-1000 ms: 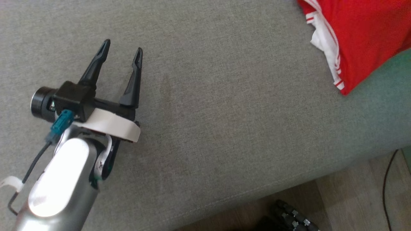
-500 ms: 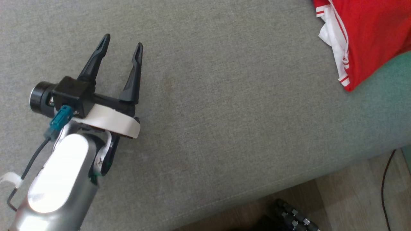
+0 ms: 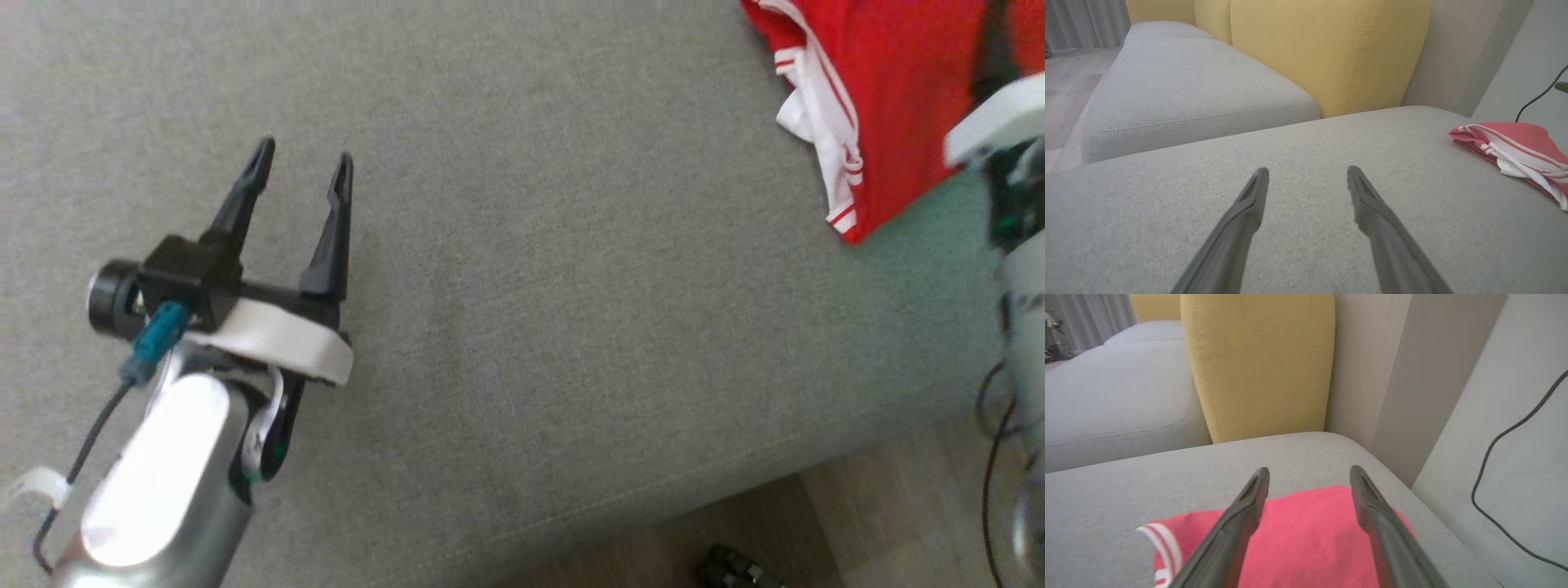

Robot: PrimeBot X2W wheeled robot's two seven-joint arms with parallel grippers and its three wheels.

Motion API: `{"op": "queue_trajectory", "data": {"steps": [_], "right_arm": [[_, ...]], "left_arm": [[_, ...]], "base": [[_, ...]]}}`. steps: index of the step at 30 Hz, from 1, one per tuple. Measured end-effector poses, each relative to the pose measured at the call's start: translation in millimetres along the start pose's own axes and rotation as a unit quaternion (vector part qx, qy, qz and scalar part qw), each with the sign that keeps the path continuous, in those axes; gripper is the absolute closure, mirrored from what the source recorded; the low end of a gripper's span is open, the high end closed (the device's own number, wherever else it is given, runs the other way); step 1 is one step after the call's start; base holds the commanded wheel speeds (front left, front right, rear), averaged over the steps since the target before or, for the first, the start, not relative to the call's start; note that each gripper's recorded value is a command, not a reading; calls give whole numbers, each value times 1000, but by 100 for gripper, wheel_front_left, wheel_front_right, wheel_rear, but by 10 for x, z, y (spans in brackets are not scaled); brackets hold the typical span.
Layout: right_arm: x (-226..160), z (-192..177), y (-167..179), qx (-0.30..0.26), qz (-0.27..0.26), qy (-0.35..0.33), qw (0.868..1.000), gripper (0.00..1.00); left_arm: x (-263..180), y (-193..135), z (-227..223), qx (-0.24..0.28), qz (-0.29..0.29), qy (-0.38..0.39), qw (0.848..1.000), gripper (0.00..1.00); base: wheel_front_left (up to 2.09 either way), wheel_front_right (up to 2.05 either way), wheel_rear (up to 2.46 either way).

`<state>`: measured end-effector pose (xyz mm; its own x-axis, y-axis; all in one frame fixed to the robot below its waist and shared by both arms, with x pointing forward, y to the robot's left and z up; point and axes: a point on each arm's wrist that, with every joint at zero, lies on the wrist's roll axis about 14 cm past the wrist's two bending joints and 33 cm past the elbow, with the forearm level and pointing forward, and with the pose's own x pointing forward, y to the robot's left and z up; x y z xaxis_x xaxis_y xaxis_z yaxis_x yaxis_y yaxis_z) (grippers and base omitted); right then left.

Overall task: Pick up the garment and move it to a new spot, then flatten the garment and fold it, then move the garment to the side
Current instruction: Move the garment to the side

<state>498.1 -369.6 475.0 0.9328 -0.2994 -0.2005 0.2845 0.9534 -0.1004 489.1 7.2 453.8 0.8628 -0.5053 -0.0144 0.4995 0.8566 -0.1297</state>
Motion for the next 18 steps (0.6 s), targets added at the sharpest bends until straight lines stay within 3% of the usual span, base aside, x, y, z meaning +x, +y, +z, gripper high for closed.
{"op": "queue_trajectory", "data": {"steps": [13, 18], "right_arm": [[-631, 49, 806, 62, 93, -75, 991, 0], [-838, 132, 1105, 62, 133, -86, 985, 0]], "left_arm": [[-455, 226, 220, 8, 67, -9, 998, 0], [-702, 371, 266, 7, 107, -11, 994, 0]], "base": [[0, 0, 0], [0, 0, 0]]}}
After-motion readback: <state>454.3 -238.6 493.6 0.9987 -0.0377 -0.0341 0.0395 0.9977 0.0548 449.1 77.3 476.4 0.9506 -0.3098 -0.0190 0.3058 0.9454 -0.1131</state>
